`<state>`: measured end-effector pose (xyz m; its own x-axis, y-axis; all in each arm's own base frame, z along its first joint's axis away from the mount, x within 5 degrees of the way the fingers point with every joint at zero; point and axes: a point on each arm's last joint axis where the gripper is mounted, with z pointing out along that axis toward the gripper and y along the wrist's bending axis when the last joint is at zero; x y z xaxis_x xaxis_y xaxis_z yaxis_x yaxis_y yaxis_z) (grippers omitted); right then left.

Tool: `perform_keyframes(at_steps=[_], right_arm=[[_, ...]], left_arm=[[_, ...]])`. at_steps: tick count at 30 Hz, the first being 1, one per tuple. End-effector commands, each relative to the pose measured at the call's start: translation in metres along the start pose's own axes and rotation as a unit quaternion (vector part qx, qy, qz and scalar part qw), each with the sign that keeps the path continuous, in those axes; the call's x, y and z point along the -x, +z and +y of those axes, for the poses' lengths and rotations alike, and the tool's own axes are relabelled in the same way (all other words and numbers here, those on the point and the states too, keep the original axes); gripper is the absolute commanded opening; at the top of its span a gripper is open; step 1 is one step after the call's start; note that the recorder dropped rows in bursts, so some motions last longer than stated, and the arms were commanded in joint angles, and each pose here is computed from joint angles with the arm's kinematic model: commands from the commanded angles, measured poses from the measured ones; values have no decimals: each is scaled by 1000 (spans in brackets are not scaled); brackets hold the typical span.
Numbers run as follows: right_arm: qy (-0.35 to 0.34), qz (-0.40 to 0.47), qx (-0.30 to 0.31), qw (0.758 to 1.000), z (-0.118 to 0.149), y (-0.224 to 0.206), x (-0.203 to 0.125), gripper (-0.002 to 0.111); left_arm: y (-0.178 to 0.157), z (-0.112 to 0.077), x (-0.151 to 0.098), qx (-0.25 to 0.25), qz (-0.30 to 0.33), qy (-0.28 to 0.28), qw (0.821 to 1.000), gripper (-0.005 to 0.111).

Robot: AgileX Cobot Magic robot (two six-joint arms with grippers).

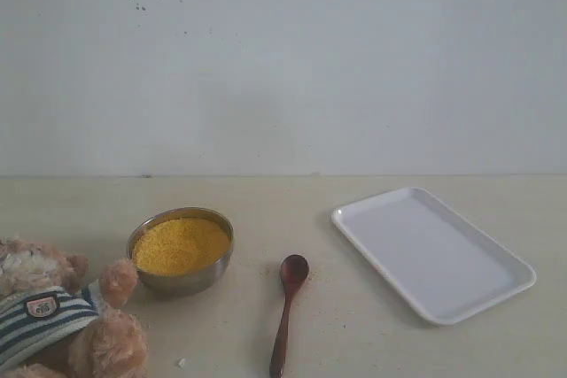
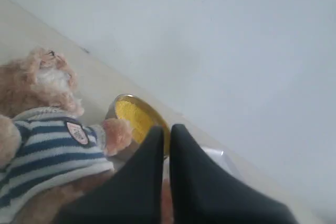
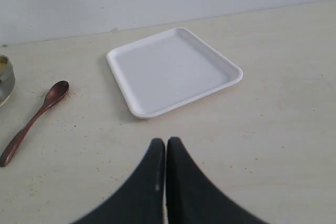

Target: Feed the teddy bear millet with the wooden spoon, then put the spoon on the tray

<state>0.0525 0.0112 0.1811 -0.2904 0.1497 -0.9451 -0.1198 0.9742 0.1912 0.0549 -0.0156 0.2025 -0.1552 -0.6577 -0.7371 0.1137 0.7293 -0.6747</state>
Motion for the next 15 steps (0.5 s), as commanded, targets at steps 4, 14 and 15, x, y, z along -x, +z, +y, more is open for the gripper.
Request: perform_keyframes(at_steps=[4,14,15], right_arm=[[-2,-9,-1,1000,0,0,2,0],[-2,-9,-1,1000,0,0,2,0],[-2,-9,-1,1000,0,0,2,0]], left_arm=[[-4,4,27,9,-152,-80,985,4],[-24,-81,128,-100,-374,70,919,4],[-9,-95,137,-92,-344,134,925,4]])
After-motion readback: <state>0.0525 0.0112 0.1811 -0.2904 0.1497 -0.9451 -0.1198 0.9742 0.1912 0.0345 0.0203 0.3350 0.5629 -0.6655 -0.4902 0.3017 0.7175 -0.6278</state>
